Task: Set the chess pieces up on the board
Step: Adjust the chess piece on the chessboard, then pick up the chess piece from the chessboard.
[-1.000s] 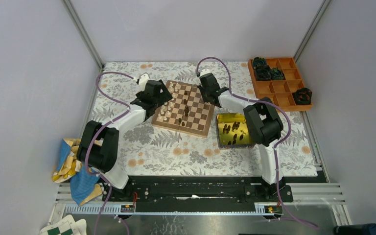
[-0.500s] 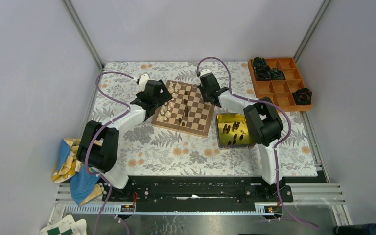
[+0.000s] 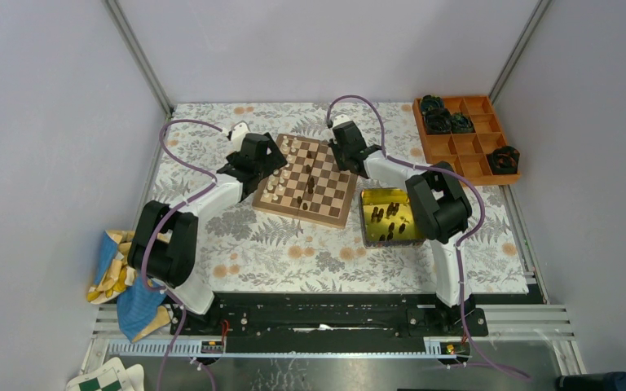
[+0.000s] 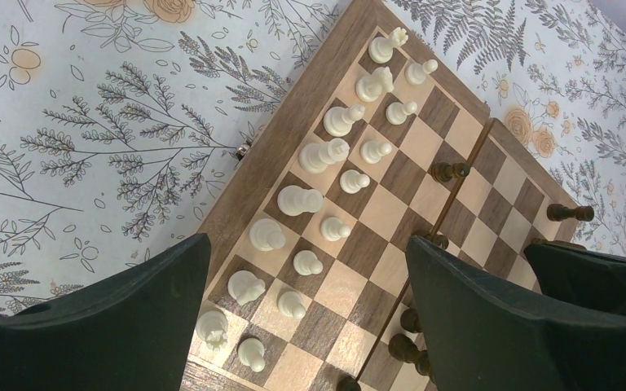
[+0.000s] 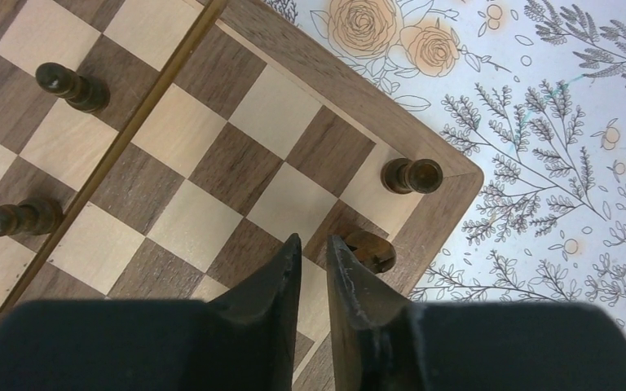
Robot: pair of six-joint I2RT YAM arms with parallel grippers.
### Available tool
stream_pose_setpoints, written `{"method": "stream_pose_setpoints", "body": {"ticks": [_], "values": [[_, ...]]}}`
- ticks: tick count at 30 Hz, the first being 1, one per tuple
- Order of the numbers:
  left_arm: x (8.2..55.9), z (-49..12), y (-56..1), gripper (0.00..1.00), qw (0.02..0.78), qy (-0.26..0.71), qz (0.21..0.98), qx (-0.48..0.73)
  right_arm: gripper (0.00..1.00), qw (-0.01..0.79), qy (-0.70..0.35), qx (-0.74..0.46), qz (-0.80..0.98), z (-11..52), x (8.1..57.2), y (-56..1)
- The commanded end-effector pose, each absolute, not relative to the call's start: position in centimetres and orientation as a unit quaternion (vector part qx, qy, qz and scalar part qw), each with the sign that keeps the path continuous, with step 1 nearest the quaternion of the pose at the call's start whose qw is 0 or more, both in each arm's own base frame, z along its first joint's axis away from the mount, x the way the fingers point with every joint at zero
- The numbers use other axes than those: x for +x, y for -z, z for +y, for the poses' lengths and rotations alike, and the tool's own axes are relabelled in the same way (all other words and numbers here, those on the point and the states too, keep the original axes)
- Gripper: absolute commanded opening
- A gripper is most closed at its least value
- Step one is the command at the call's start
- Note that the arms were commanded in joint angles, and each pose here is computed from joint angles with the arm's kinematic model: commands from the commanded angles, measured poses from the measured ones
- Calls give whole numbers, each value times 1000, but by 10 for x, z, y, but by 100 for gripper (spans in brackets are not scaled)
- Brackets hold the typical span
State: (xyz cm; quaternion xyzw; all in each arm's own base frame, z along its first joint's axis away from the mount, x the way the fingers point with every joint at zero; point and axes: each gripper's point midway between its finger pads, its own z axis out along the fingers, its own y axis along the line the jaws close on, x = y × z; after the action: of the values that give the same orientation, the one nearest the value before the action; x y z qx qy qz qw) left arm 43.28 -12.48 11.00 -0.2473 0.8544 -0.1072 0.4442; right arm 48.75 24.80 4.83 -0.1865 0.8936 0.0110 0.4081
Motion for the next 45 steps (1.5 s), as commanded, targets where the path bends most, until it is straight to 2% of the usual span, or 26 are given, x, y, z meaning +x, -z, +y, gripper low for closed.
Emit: {"method": "stream_pose_setpoints", "body": {"ticks": [1, 8, 11, 28, 45], "values": [[441, -124, -120, 97, 461, 116, 842, -254, 27, 441, -37, -193, 876, 264, 497, -83], [441, -123, -123, 97, 463, 115, 841, -255, 40, 449, -53, -208, 867, 280, 495, -94], [441, -123, -125, 97, 465, 115, 840, -255, 42, 453, -60, -215, 863, 288, 494, -99], [442, -122, -121, 97, 463, 111, 842, -256, 43, 452, -127, -253, 846, 339, 497, -108], [446, -120, -114, 98, 456, 107, 844, -261, 44, 438, -140, -265, 847, 359, 509, -92]]}}
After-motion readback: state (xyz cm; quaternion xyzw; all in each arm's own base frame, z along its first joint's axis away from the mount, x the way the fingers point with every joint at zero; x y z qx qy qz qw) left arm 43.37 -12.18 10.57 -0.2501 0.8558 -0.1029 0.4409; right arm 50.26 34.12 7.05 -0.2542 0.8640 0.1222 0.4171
